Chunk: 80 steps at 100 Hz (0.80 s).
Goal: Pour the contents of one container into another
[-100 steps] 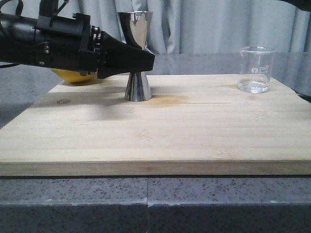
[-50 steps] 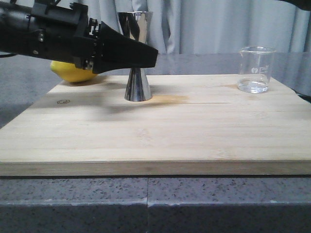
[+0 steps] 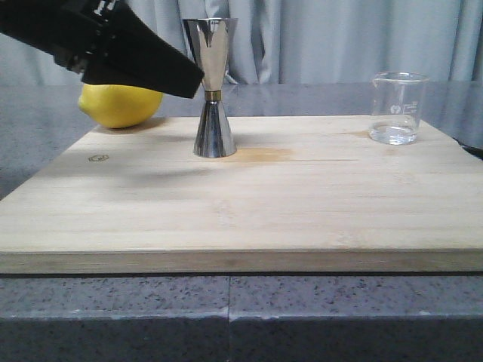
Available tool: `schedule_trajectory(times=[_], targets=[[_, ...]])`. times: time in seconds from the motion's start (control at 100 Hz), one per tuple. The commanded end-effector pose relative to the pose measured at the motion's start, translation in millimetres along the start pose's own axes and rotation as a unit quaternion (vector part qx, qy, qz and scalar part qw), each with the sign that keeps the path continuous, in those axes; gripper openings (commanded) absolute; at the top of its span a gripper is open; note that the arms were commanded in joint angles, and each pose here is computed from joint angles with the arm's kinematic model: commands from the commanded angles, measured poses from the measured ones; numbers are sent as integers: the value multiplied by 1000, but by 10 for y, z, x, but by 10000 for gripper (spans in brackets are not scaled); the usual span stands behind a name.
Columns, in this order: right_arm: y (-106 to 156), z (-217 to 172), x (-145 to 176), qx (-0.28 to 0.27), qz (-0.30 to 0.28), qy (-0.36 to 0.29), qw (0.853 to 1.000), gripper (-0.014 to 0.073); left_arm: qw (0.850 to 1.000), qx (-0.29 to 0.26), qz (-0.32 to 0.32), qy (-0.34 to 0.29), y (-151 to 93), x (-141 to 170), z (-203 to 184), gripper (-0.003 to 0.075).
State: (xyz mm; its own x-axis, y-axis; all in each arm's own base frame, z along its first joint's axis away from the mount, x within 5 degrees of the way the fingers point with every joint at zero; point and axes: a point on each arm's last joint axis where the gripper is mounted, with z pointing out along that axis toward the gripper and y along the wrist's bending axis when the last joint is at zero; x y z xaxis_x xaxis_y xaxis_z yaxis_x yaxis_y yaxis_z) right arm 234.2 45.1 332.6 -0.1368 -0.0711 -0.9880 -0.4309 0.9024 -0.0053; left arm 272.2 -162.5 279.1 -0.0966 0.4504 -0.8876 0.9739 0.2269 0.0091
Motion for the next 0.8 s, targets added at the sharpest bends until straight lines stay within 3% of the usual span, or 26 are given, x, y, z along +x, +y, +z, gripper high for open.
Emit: schedule_trajectory(times=[0.0, 0.18, 0.52, 0.66, 0.79], targets=[[29, -64, -171, -14, -9, -1, 1000, 586, 999, -32, 9, -8, -101, -251, -241, 570], [34, -77, -166, -18, -2, 54, 998, 586, 995, -93, 9, 46, -243, -338, -531, 569], [106, -129, -207, -46, 25, 50, 997, 584, 965, -238, -26, 104, -530, -450, -1116, 568], [131, -265, -308, -29, 26, 22, 999, 584, 941, -308, -83, 110, -610, -448, -1339, 568], [171, -434, -423, -14, 28, -11, 999, 584, 900, -390, -165, 104, -619, -397, -1569, 568]])
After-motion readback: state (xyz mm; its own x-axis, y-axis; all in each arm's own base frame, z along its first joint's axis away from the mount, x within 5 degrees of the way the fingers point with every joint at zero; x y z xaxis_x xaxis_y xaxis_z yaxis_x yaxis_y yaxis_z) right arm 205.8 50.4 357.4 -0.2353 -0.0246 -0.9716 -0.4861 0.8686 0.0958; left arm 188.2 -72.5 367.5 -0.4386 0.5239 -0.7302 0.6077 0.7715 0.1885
